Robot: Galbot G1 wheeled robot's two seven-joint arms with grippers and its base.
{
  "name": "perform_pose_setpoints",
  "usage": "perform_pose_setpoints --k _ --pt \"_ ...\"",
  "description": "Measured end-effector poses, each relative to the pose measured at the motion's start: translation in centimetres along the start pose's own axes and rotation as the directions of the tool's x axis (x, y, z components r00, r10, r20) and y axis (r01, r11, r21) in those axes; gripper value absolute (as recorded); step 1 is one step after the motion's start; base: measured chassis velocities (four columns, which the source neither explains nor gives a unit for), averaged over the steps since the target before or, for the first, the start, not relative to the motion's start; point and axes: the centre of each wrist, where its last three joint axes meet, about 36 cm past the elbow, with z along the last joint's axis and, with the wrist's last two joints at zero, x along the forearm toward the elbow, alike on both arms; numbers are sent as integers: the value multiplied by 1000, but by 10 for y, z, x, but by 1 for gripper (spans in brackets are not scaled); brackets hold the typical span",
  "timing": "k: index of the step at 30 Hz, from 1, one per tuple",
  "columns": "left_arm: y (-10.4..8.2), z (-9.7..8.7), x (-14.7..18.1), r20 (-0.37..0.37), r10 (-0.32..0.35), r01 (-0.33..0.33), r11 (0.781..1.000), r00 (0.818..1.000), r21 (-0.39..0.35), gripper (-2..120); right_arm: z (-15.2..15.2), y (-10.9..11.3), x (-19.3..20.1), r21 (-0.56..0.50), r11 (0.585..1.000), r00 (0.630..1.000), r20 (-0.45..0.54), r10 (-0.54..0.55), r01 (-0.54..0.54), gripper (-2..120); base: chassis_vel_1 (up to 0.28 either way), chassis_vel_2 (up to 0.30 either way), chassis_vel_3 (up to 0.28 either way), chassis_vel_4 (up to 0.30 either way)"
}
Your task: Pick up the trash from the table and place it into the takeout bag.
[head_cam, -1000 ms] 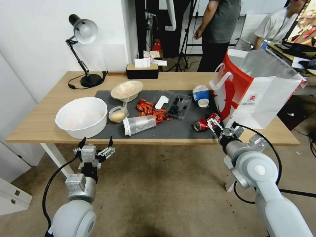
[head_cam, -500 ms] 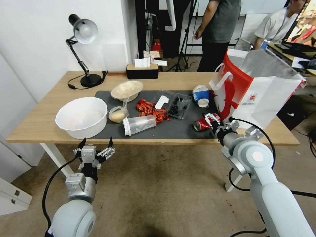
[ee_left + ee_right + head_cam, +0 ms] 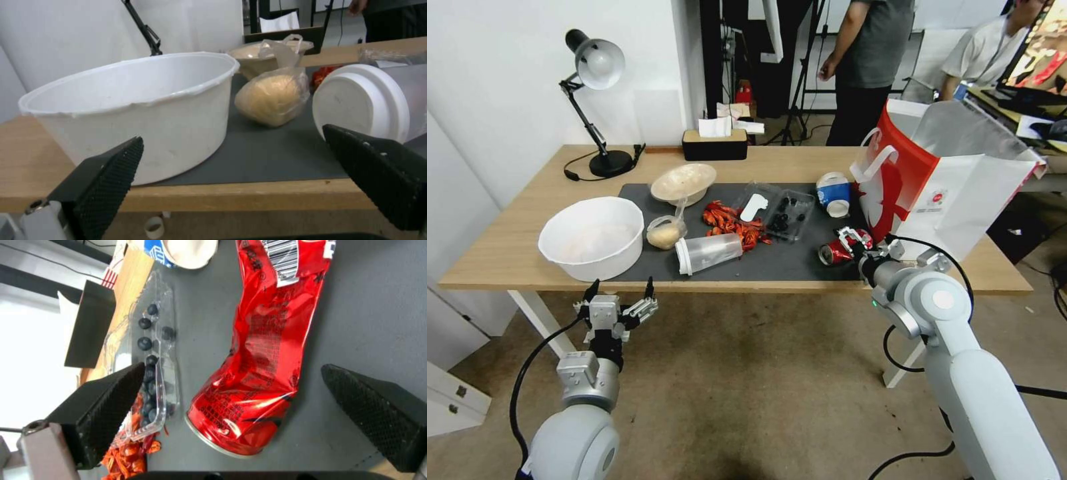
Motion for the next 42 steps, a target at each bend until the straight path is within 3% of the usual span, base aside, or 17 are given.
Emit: perform_pose_setpoints --k 10,17,23,31,39,42 --pt "-1 0 0 5 -3 3 1000 1000 12 100 -3 1 -5 -5 1000 1000 -17 -9 9 92 0 0 0 0" --pt "-1 1 0 9 -7 6 1000 1000 14 100 -4 2 -11 -6 1000 1000 -27 -2 2 71 0 0 0 0" --pt "-1 1 0 13 -8 8 1000 1000 17 100 -2 -1 -13 -10 1000 999 -33 11 -12 45 0 0 0 0" --pt "0 1 0 22 -11 11 1000 1000 21 100 1 0 -11 2 1000 999 -38 4 -4 24 0 0 0 0" --pt "0 1 0 30 -18 17 1000 999 22 100 4 5 2 62 996 998 -9 -67 68 0 0 0 0 0" --pt "0 1 0 32 -20 20 1000 999 23 100 9 8 14 126 982 989 21 -147 143 0 0 0 0 0"
